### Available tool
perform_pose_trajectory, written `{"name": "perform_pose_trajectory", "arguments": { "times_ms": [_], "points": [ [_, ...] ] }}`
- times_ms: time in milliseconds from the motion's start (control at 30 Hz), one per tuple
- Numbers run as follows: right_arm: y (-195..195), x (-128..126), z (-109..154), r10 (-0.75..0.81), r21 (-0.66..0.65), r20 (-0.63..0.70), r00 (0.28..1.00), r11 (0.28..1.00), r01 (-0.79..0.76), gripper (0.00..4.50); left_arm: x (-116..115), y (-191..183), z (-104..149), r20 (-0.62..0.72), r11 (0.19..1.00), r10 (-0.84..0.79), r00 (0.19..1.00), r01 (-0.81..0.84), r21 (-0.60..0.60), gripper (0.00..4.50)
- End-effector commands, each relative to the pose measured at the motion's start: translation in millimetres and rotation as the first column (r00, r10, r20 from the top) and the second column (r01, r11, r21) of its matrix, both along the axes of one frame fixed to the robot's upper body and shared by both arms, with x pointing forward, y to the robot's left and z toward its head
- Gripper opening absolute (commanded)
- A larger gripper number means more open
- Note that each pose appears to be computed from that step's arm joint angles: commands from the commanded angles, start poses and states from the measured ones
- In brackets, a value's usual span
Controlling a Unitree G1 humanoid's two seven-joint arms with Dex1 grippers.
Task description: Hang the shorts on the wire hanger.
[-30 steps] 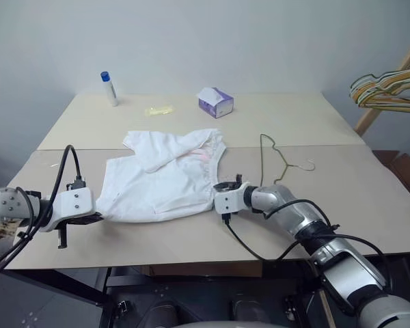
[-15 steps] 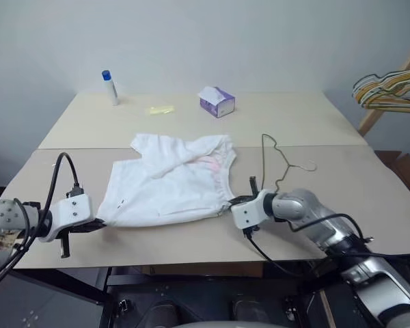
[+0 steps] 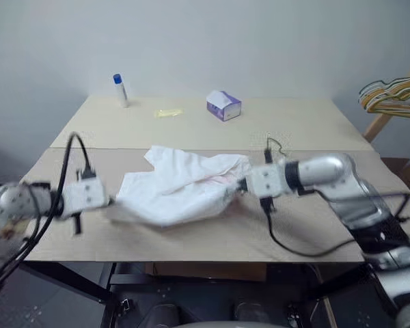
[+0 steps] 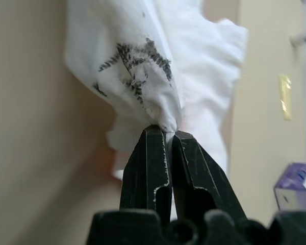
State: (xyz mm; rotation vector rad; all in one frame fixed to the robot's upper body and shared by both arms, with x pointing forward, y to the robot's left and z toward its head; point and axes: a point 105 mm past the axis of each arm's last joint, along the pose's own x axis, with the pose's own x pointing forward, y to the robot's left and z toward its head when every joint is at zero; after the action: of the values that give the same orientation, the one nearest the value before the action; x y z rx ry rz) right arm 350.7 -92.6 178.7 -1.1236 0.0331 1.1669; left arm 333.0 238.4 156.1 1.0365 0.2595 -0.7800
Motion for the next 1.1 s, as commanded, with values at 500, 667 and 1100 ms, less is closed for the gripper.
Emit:
{"name": "perform_pose_trajectory", "arguments": {
  "times_ms": [500, 667, 1100],
  "points": [
    [-1, 63, 147, -0.453, 0.5, 0.768, 0.452, 0.866, 0.018, 0.03, 35, 32, 243, 0.755, 0.803, 0.551, 0.355, 0.018, -0.595, 0.0],
    [8, 53, 76, -0.258, 0.322, 0.716, 0.649, 0.947, 0.022, 0.03, 23, 31, 180, 0.714, 0.864, 0.423, 0.558, -0.012, -0.503, 0.0],
    [-11, -30, -59, 0.223, -0.158, 0.189, 0.956, 0.968, -0.195, 0.03, -69, 19, -1, 0.079, 0.997, 0.005, 0.997, 0.002, -0.084, 0.0]
  ]
}}
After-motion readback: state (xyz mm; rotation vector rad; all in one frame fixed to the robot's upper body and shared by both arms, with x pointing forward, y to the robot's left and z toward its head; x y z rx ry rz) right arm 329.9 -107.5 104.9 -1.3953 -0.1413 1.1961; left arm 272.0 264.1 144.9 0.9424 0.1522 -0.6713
